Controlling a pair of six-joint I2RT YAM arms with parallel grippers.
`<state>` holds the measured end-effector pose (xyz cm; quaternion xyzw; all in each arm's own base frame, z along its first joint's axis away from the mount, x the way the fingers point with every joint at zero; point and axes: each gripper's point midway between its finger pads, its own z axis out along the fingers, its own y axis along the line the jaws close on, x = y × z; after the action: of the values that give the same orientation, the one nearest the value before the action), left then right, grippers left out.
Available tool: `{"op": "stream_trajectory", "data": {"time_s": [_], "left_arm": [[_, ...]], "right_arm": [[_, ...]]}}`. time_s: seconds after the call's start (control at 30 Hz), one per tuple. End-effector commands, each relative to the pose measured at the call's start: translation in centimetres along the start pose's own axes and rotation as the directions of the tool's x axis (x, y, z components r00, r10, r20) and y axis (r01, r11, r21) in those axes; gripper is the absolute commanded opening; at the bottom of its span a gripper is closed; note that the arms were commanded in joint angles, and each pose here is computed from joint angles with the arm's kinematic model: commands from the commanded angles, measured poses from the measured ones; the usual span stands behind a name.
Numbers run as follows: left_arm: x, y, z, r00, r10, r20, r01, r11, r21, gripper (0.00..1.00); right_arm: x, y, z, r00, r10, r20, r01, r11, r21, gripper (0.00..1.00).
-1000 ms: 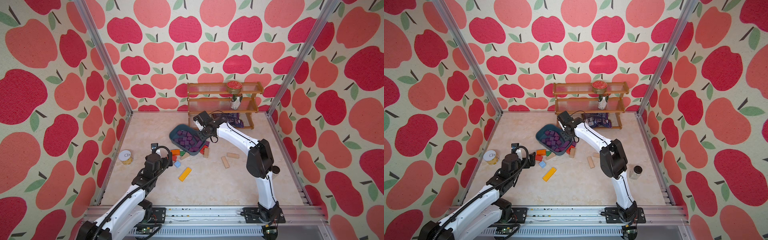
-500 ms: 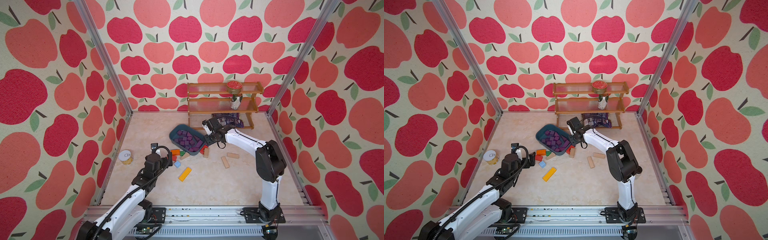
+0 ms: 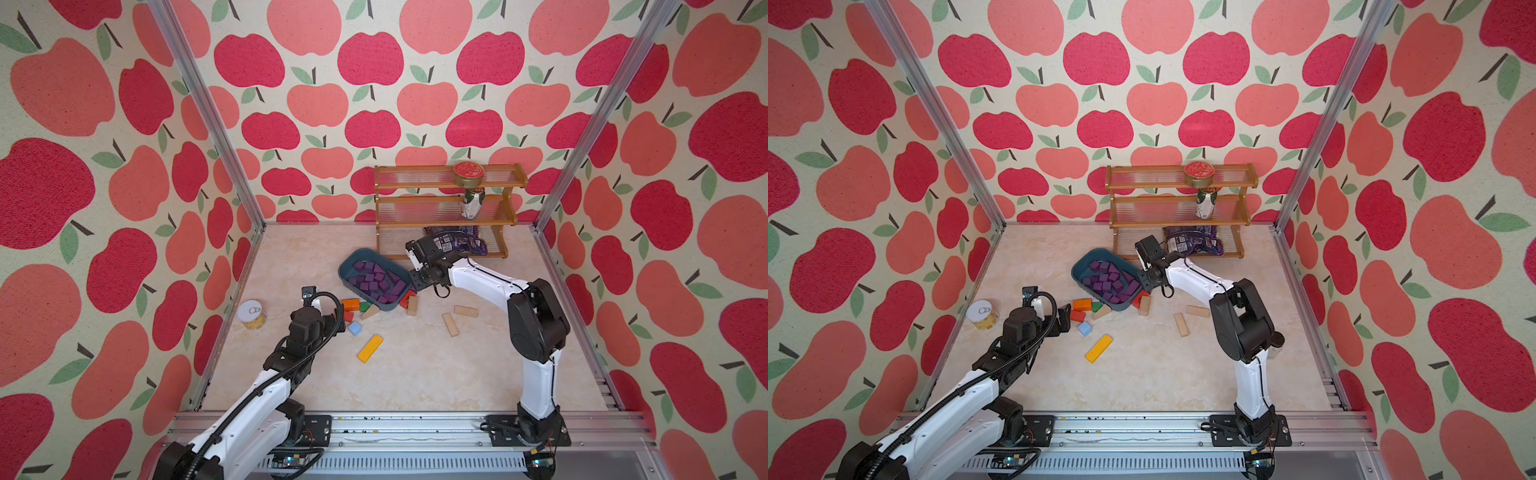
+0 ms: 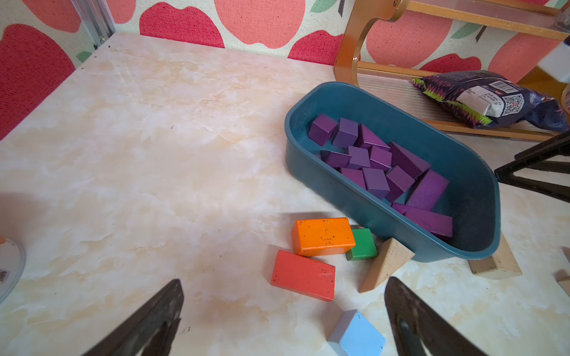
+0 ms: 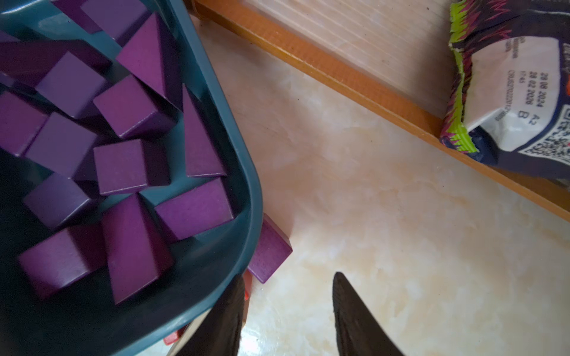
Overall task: Pick purple bricks into the storage bin
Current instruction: Pick up the building block from the center of the board.
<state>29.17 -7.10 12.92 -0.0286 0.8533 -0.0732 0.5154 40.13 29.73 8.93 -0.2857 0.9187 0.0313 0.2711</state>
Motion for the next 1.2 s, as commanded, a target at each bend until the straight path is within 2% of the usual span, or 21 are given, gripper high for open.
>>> {"op": "stream_trajectory", "data": {"time_s": [0.0,0.6,0.97,1.17], "left_arm": [[0.2,0.2,0.0,1.000,-0.008,-0.009,0.008,1.000,-0.004,0.99],[0.2,0.2,0.0,1.000,-0.006,-0.011,0.006,1.000,-0.008,0.99],[0.3,0.3,0.0,1.000,-0.008,-0.014,0.008,1.000,-0.012,0.99],[0.2,0.3,0.0,1.000,-0.009,-0.010,0.009,1.000,-0.011,1.00]], "right_arm": [[1.7,0.8,2.2,0.998,0.024,-0.061,-0.026,0.999,-0.043,0.48],[2.3,1.4,4.6,0.995,0.040,-0.094,-0.046,0.997,-0.065,0.48],[2.0,2.6,4.7,0.990,0.101,-0.096,-0.114,0.984,-0.138,0.49],[2.6,2.6,4.9,0.986,0.124,-0.113,-0.138,0.982,-0.127,0.49]]}}
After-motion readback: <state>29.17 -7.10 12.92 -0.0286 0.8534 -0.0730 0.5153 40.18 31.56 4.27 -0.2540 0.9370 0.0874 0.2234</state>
